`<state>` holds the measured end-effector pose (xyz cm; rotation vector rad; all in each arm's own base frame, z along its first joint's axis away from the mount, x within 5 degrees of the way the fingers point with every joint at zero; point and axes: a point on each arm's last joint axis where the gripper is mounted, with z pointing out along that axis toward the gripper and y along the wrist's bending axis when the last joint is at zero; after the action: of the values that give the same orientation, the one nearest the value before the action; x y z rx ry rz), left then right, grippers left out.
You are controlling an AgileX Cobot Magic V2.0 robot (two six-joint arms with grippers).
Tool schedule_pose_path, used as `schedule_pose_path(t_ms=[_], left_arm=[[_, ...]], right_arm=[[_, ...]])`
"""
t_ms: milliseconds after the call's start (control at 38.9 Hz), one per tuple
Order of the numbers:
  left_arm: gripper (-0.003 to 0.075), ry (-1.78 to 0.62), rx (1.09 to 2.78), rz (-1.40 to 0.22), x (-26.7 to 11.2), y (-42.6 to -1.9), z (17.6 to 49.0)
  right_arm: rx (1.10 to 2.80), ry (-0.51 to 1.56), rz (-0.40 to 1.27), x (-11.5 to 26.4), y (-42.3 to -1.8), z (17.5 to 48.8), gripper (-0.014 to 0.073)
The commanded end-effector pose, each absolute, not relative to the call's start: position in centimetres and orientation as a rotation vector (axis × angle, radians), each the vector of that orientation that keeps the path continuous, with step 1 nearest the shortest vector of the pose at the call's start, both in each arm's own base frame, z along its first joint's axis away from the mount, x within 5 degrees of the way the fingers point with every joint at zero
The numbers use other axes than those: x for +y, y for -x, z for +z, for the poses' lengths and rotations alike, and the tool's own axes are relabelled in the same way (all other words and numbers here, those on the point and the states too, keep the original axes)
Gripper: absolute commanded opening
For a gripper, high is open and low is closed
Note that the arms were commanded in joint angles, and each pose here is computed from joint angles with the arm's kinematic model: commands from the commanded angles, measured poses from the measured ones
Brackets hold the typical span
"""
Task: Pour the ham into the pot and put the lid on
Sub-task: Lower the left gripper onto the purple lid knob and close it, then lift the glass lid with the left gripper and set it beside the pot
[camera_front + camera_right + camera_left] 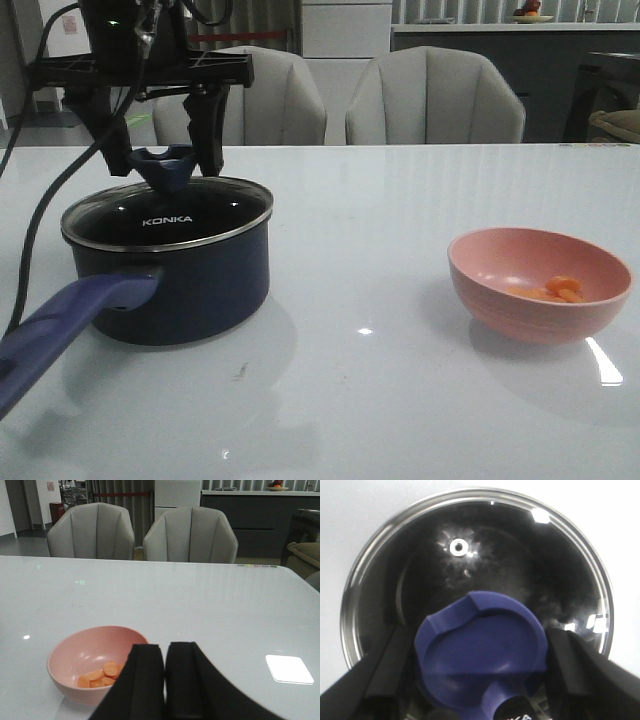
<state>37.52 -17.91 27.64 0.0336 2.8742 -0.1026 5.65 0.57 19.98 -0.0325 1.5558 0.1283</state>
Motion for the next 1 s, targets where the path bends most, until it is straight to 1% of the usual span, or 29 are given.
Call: schedule_pose_path(t_ms=[0,309,386,463,514,771,900,977], left_arm=[[0.0330,-0.013,2.776,-0.151,-17.4,-37.2,31.4],[0.0330,-0.048,2.739,-0.141,-16.5,-37.5,34.1],[0.0330,-0.107,2.725,-0.080,-15.9,-37.7,34.3],[0.0330,-0.112,2.696,-0.014,-14.9,-37.8,34.8],[0.0330,-0.104,2.686,0.002,-14.3,-37.8,35.2],[0.0330,-0.078,2.643,0.016,-9.4,-37.3,37.6],[0.0330,0.046,2.666,0.055,-5.3,-36.9,37.2],[0.0330,0.121,2.694,0.045,-2.8,-36.5,36.2]], right_arm=[[1.452,0.043,0.128,0.6,-5.4,21.0,0.0181],[1.452,0.043,0.128,0.6,-5.4,21.0,0.0181],[1.452,0.043,0.128,0.6,-5.4,21.0,0.0181],[1.452,0.043,0.128,0.6,-5.4,21.0,0.0181],[1.452,0.043,0.128,0.6,-5.4,21.0,0.0181],[1.452,0.043,0.128,0.6,-5.4,21.0,0.0181],[1.452,0.043,0.128,0.6,-5.4,21.0,0.0181],[1.452,0.043,0.128,0.6,-5.4,21.0,0.0181]])
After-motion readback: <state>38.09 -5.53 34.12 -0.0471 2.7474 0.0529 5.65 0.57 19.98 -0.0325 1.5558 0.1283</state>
